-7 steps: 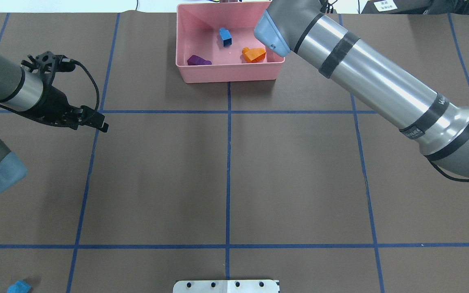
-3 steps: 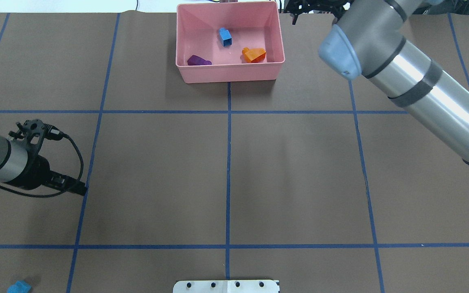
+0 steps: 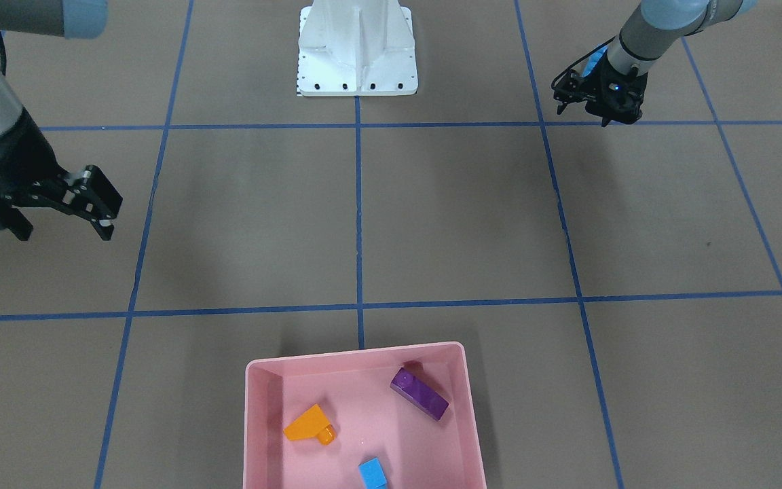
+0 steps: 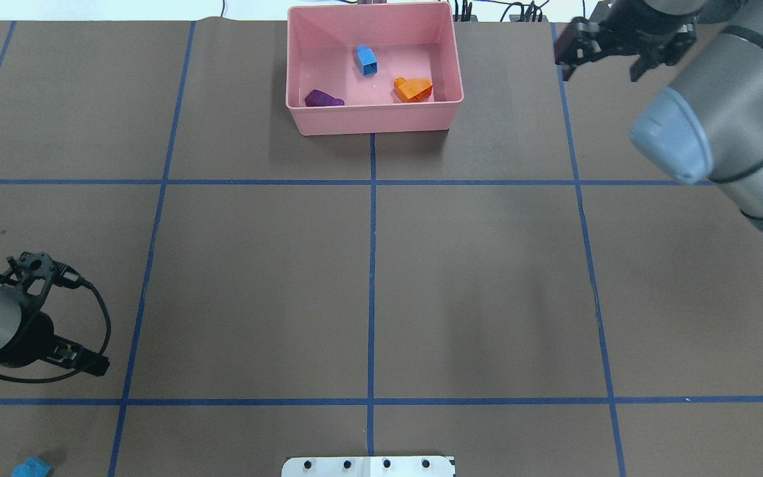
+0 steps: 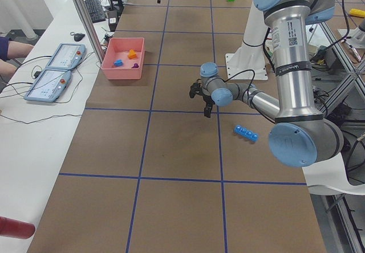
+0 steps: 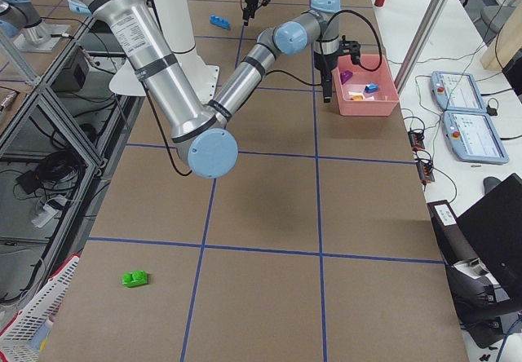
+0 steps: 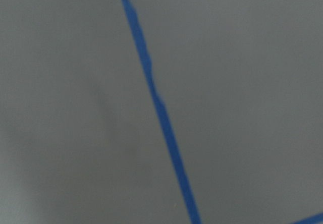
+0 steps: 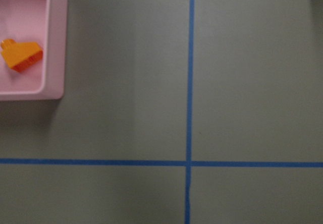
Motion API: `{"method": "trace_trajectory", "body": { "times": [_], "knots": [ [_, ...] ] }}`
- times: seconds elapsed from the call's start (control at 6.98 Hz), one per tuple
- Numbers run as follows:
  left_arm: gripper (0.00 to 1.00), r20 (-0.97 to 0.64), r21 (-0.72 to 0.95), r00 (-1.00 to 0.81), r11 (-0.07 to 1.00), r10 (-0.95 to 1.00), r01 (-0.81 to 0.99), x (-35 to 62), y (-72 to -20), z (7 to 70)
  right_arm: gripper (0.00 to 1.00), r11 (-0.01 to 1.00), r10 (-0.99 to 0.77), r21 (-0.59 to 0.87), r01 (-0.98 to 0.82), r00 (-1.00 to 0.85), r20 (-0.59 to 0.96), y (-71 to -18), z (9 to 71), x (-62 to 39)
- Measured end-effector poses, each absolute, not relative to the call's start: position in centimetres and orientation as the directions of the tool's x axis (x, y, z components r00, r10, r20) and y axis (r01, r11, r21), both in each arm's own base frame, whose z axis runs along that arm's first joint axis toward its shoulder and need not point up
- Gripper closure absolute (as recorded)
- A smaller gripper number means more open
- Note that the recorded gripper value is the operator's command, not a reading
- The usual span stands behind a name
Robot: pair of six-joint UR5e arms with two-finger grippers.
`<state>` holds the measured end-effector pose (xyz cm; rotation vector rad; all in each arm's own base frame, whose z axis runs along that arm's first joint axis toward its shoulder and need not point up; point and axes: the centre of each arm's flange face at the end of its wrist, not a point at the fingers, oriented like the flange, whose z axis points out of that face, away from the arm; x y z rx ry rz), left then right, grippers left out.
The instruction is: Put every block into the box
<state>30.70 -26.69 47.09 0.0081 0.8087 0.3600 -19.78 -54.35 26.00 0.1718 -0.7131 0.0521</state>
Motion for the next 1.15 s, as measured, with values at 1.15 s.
{"method": "trace_trajectory", "body": {
  "times": [1.15],
  "knots": [
    [0.00,-0.617,0.059,0.640,0.837,0.459,-0.544,33.2,-15.3,52.0,0.01,0.977,-0.213,0.139,0.163,0.801,0.559,-35.2,41.9,-3.8]
  ]
}}
